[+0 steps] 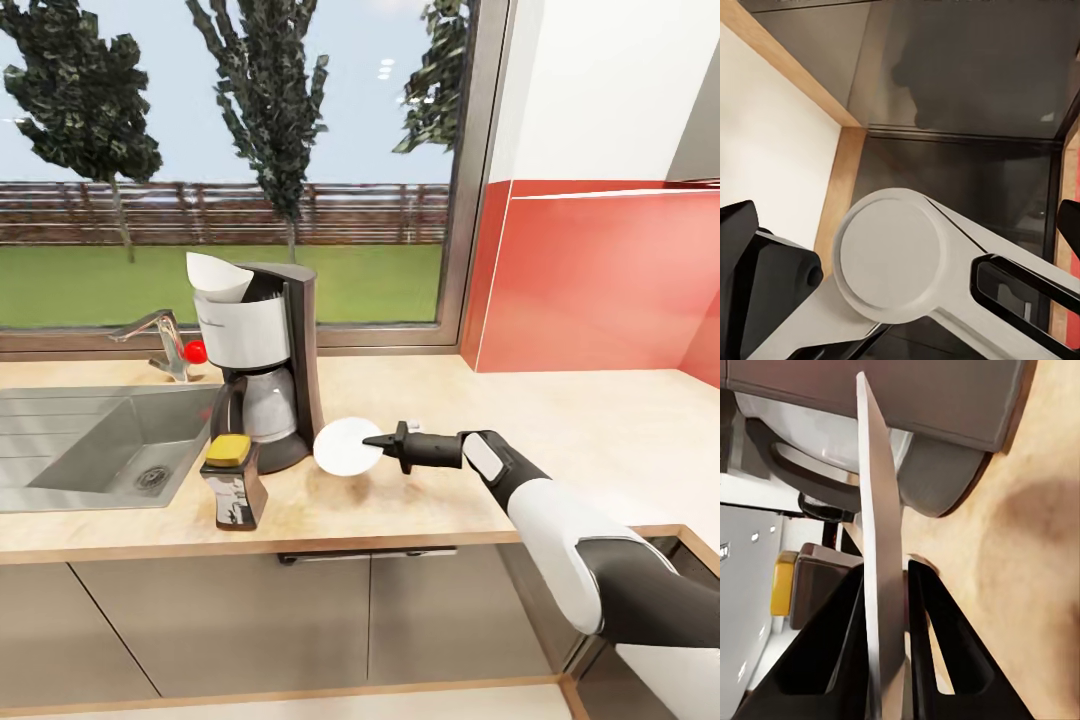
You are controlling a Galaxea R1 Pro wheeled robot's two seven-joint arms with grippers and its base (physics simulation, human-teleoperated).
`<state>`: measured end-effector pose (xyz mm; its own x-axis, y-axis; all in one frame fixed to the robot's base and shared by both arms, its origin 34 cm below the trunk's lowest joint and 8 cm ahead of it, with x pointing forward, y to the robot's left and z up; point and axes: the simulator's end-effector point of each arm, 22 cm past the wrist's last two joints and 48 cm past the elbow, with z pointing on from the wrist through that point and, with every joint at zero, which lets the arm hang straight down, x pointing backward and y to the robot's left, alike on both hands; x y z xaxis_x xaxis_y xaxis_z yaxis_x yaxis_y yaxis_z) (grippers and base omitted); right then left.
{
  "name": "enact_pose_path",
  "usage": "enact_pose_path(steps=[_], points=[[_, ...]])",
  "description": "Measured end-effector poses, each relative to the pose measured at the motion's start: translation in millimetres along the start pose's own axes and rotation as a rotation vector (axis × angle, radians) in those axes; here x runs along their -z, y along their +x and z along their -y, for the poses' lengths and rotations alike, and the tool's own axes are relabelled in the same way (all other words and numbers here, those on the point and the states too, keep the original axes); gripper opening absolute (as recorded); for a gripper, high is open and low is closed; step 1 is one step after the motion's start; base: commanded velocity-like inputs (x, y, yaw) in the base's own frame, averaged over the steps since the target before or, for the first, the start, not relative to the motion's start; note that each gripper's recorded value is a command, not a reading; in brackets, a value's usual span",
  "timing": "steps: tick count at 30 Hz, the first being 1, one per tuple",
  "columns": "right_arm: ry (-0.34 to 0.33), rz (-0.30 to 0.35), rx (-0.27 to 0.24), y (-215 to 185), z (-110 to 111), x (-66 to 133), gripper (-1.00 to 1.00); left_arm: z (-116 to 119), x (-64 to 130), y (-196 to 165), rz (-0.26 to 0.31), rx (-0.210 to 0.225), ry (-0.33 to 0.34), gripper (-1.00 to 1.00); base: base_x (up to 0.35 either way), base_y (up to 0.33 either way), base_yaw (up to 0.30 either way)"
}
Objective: Set up a coffee station on the kitchen countertop: keep the coffee maker on the countertop, move the bottle of coffee from the kitchen shelf to the counter next to the coffee maker, place a paper coffee filter on top of the coffee maker, put the saucer next to the coffee maker with the coffee cup on the saucer, and place the electric kettle next to the coffee maker.
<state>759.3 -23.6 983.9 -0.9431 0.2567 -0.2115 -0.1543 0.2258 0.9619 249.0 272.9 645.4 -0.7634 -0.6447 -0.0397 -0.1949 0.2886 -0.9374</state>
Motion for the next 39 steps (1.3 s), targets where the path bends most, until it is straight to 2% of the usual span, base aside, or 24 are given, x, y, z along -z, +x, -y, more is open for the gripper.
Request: enact_pose_path(steps=[9,11,12,14,16,39], points=[[0.012,-0.004,0.003,1,2,-0.6,-1.00,0,-0.1,0,0.000,0.000,0.000,1.00,0.000,0.000,0.000],[0.041,-0.004,0.003,1,9,-0.4,-1.00,0,0.0,0,0.000,0.000,0.000,1.00,0.000,0.000,0.000],[0.087,-0.004,0.005,1,19,0.3,-1.00,0,-0.1,0,0.000,0.000,0.000,1.00,0.000,0.000,0.000],[0.123,-0.001,0.001,0,27,1.5,-1.00,0,-0.1,0,0.000,0.000,0.000,1.00,0.000,0.000,0.000],[0.135,0.002,0.000,-1,29,2.9,-1.00,0,-0.1,0,0.000,0.000,0.000,1.00,0.000,0.000,0.000],[0.147,0.006,-0.001,0,46,3.6,-1.00,-13,-5.8,1,0.000,0.000,0.001,1.00,0.000,0.000,0.000]])
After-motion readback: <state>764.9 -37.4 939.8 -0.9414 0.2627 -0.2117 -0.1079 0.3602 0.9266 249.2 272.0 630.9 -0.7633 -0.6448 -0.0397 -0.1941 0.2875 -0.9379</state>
